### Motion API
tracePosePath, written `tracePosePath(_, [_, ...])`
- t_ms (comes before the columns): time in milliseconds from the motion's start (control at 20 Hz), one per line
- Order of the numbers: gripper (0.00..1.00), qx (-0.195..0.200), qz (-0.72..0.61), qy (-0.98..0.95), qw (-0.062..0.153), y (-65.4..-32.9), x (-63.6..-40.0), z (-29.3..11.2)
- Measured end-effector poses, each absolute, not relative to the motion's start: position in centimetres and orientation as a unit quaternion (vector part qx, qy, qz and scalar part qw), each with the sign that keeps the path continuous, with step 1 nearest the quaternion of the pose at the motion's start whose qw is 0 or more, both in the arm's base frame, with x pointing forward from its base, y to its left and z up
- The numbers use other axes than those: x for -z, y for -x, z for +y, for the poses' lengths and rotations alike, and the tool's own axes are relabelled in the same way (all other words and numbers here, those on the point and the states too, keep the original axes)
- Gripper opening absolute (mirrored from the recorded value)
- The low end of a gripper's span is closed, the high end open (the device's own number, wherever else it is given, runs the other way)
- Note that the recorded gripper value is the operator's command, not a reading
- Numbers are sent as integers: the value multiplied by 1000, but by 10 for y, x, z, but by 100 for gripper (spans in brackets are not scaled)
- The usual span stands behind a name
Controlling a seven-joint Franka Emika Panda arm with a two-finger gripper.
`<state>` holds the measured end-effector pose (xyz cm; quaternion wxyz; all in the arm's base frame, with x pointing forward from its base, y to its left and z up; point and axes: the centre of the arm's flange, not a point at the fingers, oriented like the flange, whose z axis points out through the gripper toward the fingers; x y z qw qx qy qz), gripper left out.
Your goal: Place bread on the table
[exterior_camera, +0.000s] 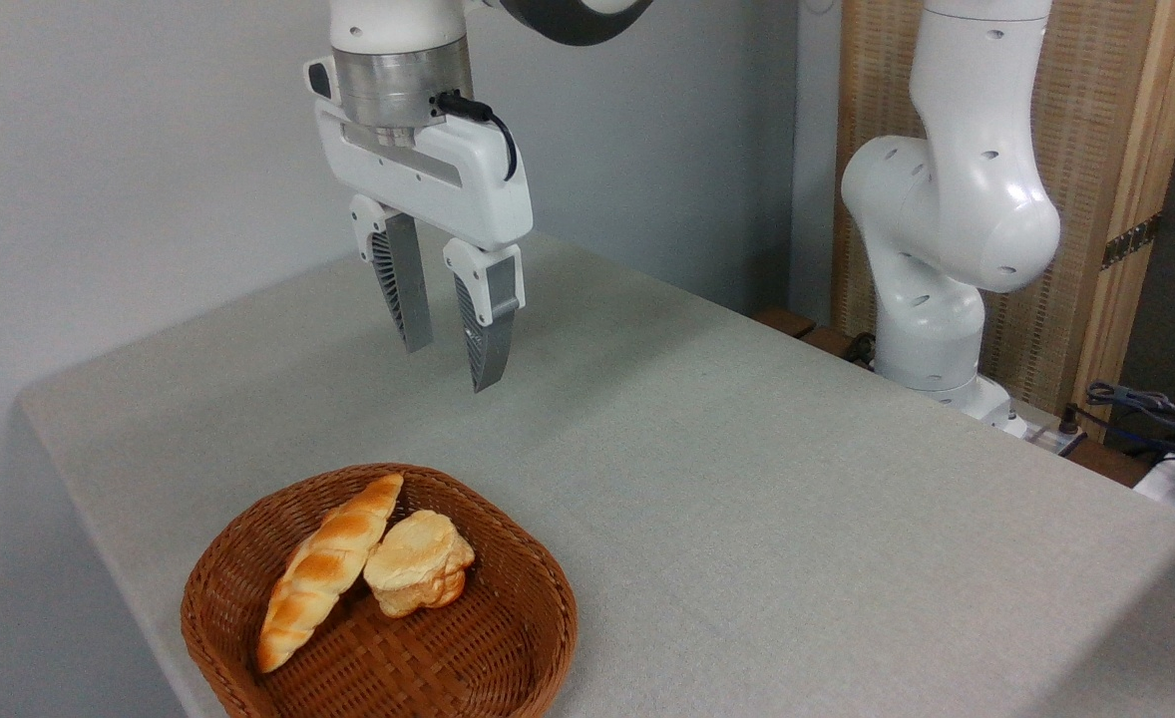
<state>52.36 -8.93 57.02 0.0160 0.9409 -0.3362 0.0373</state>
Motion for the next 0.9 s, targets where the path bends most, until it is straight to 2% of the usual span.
tracePosePath(500, [100,-21,-338,-941,19,-520,-567,-90])
tracePosePath(900, [100,-24,-338,-941,19,-519,-571,-90])
